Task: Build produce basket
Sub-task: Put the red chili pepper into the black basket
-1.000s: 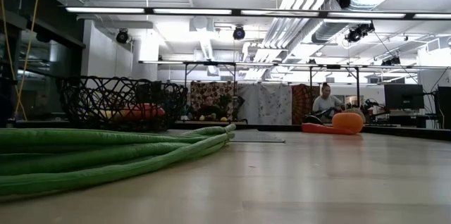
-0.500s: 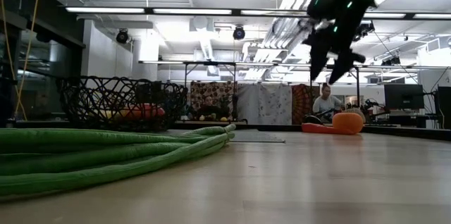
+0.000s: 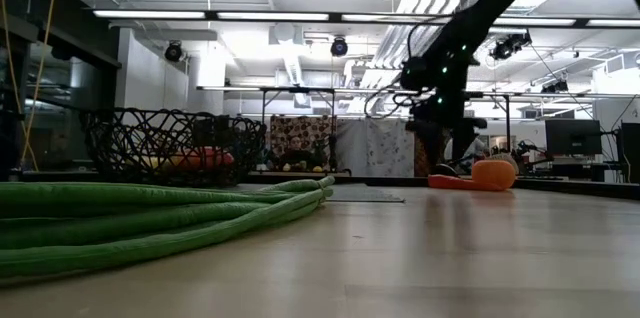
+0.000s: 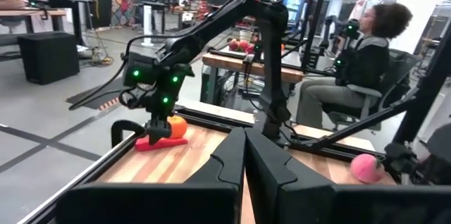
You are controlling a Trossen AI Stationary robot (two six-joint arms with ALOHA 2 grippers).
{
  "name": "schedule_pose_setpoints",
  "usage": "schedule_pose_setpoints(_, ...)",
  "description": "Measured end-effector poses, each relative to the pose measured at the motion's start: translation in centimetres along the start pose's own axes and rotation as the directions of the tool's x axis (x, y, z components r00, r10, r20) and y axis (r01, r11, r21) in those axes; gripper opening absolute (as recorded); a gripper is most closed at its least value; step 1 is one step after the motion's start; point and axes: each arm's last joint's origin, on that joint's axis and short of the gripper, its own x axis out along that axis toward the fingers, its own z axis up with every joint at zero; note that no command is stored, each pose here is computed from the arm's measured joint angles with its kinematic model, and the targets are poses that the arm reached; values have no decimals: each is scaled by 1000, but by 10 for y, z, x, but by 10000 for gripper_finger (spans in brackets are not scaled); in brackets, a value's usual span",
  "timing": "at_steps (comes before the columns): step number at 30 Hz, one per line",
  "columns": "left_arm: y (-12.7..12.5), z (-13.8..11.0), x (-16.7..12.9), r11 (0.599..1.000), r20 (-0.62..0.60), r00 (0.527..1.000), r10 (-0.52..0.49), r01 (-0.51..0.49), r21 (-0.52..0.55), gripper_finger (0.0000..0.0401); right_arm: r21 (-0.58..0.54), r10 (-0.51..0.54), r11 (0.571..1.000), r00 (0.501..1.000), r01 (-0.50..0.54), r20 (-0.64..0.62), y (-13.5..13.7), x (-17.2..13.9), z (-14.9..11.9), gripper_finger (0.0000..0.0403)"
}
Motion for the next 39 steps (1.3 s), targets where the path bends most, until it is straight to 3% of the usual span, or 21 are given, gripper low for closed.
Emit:
schedule_pose_setpoints(9, 0, 0, 0, 1000, 1, 1000, 12, -12, 0, 0, 0, -14, 1000, 994, 15, -104, -1, 33, 14, 314)
schedule_pose_setpoints(20, 1, -1, 0, 999, -3, 999, 35, -35, 2, 0, -2, 13, 1000, 988, -14, -156, 2, 47, 13, 306)
schedule_pose_setpoints(33, 1, 0, 0, 999, -3, 999, 34, -34, 0, 0, 47, 55, 998, 983, -48, -177, 0, 49, 12, 146)
schedule_pose_setpoints(39, 1, 0, 0, 999, -3, 999, 34, -34, 2, 0, 49, 72, 997, 981, -64, -178, 0, 49, 12, 95)
